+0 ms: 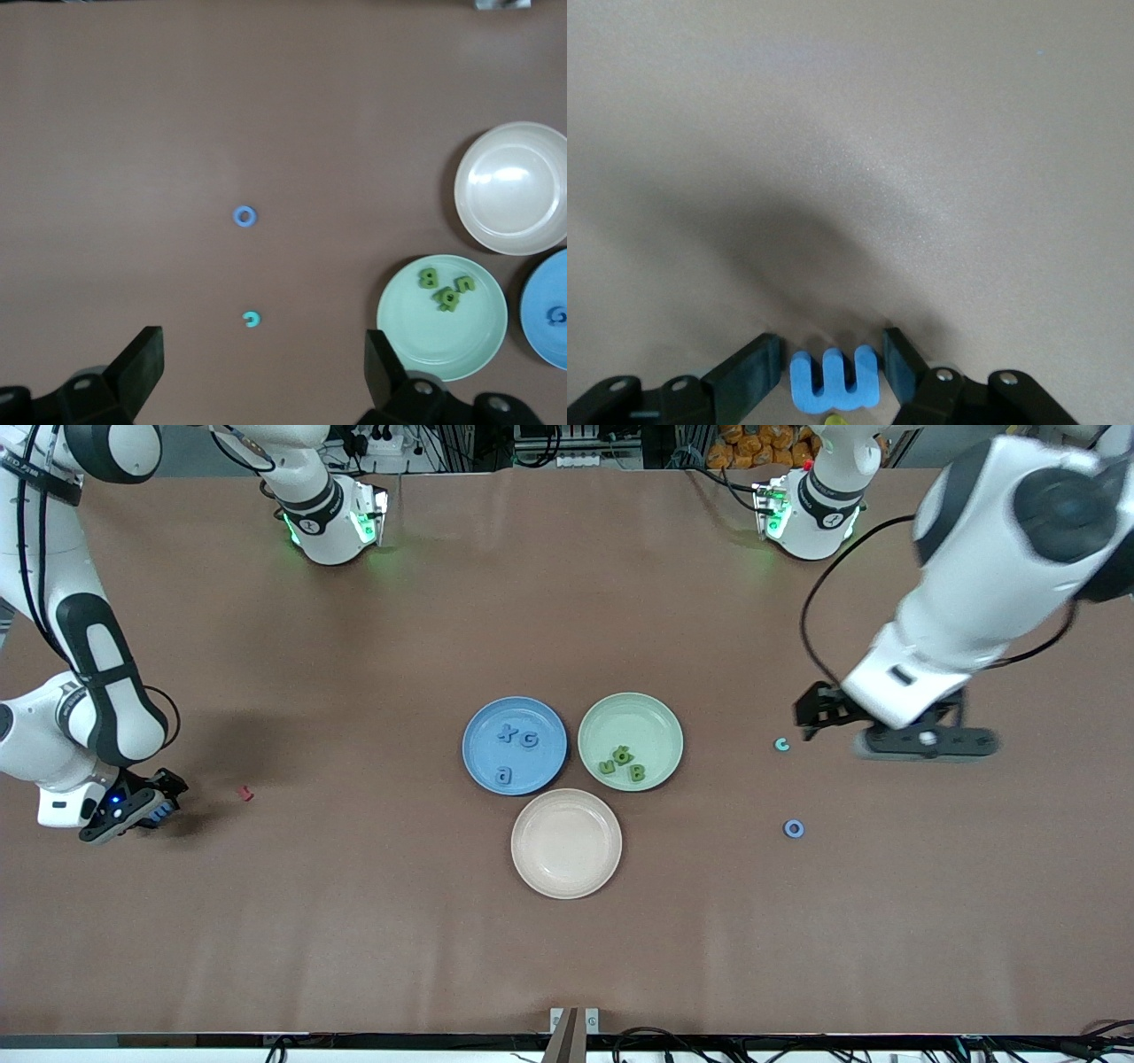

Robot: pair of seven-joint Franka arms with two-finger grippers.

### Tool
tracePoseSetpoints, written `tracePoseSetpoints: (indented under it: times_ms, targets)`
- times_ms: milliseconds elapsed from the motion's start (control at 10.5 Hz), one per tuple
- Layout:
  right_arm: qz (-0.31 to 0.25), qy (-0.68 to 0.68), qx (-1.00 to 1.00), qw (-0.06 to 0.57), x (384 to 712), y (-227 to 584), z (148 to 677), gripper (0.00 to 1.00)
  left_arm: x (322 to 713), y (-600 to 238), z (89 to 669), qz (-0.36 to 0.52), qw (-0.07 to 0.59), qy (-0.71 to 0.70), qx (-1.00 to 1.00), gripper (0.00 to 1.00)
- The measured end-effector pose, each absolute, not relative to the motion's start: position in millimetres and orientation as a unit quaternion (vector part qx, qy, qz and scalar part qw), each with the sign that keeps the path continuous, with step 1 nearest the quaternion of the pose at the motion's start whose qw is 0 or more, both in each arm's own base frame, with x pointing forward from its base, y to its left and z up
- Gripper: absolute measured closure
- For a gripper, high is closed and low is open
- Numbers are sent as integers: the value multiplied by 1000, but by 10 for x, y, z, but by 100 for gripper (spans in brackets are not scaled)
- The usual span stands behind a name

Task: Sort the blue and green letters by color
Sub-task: 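Grasp the blue E with the right gripper while the left gripper withdraws, then lift the blue E off the table with the right gripper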

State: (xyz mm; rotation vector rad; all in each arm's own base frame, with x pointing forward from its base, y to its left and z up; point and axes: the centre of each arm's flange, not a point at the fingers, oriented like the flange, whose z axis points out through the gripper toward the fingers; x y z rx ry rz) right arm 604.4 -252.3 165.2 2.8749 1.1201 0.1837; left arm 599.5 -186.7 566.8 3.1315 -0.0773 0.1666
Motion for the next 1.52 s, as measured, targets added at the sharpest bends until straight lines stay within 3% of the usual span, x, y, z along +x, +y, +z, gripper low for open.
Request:
tracePoseSetpoints:
  times_ms: [284,664,1517]
  targets:
    - [61,358,931,23,6034,-2539,1650,41,5922,-1271,6128,82,-19,-20,996,0]
    - [65,349,935,18,6006,-2596,1645,39,5945,-494,6267,81,2,9,997,0]
    - [66,335,940,12,5933,-2671,1609,40,5739,-511,6307,33,-5,-2,999,0]
